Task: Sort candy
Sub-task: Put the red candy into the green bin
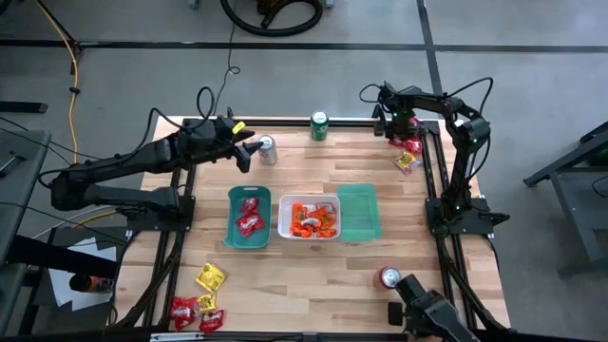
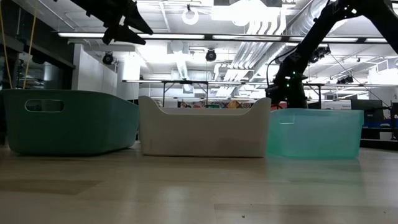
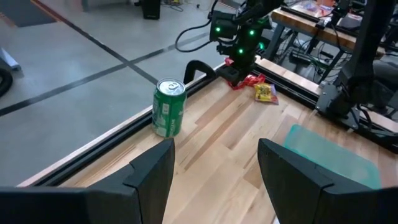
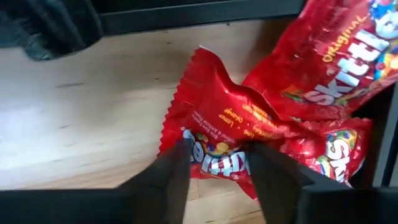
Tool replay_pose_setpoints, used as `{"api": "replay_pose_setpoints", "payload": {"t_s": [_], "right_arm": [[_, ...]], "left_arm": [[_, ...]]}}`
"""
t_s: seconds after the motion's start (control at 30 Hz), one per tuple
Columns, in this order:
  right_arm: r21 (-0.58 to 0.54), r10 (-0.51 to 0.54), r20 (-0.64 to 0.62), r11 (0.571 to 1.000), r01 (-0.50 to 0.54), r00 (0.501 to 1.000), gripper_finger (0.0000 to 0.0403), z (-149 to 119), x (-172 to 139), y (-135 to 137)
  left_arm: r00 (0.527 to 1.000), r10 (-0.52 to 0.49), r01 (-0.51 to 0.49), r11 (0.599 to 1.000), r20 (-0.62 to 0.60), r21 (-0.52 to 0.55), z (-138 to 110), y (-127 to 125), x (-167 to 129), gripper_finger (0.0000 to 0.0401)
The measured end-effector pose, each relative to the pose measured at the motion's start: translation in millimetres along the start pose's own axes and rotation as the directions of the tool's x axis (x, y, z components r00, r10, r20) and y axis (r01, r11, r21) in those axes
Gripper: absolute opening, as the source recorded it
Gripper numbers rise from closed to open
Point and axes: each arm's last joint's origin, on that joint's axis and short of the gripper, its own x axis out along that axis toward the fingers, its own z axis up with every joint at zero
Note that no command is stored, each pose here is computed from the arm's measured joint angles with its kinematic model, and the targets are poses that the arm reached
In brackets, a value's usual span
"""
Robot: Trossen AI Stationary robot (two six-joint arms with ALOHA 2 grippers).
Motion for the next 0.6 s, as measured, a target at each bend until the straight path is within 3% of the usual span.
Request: {"api": "replay_pose_setpoints", "payload": {"t_s": [0.17, 0.43, 0.5, 0.6], "right_arm": [[-0.102, -0.011, 0.024, 0.995, 0.014, 1.0, 0.0018, -10.0, -13.8, 3.7], [-0.21, 0.152, 0.201, 0.972, -0.109, 0.968, 0.0005, -44.8, -87.6, 6.3], [-0.298, 0.265, 0.246, 0.936, -0.187, 0.933, 0.0009, -60.2, -112.3, 8.3], [-0.457, 0.462, 0.267, 0.833, -0.311, 0.846, 0.0007, -87.6, -147.7, 11.8]], "left_arm": [[0.997, -0.02, 0.017, 0.999, 0.074, 0.041, 7.2, 1.1, -13.7, 0.0216], [0.982, -0.047, 0.033, 0.996, 0.184, 0.078, 16.2, 4.7, -41.3, 0.0216], [0.98, -0.048, 0.034, 0.996, 0.191, 0.077, 16.7, 5.1, -43.4, 0.0216], [0.982, -0.066, 0.049, 0.994, 0.176, 0.097, 15.5, 4.7, -43.1, 0.0216]]}}
